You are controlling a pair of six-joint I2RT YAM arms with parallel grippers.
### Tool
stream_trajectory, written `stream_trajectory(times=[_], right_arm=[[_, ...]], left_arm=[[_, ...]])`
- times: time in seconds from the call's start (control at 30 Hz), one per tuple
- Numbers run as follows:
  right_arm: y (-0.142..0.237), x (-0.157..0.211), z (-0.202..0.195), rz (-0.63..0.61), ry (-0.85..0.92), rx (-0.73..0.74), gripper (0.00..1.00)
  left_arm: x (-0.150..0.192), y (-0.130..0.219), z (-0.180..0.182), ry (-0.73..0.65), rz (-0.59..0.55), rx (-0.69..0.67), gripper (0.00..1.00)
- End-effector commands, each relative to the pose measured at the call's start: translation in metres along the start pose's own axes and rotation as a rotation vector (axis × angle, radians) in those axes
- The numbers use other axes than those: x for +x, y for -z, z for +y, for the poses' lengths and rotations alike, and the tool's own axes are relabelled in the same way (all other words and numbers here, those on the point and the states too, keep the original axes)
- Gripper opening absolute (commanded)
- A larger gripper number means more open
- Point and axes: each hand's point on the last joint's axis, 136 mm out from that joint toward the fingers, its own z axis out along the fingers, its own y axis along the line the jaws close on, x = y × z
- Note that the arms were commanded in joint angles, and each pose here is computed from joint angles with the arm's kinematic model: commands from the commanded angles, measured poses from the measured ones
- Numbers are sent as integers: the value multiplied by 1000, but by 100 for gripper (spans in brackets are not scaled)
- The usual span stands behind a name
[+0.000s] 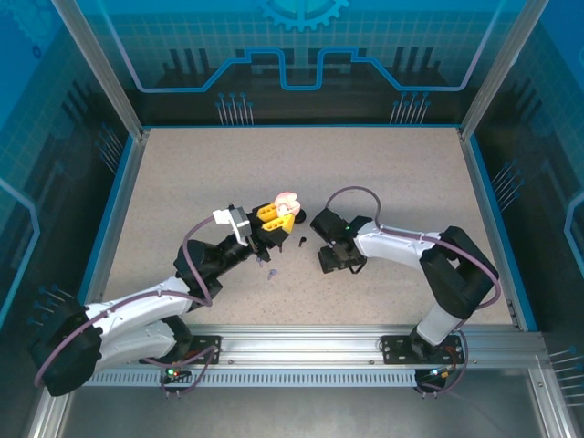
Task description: Insert the wireless bluetooth earbuds into the charging case
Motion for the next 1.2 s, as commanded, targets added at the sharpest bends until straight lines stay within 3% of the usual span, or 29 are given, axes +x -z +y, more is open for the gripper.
stream_trajectory(times=[0.0, 0.53, 1.17], right_arm=[[16, -5, 3, -11, -7, -51, 61], [4, -19, 9, 151, -23, -81, 53], [-18, -16, 16, 228, -23, -90, 38]], left_arm=[[-3, 1, 1, -14, -20, -13, 4], [-5, 4, 0, -26, -30, -16, 4], [-6, 7, 1, -42, -31, -23, 4]])
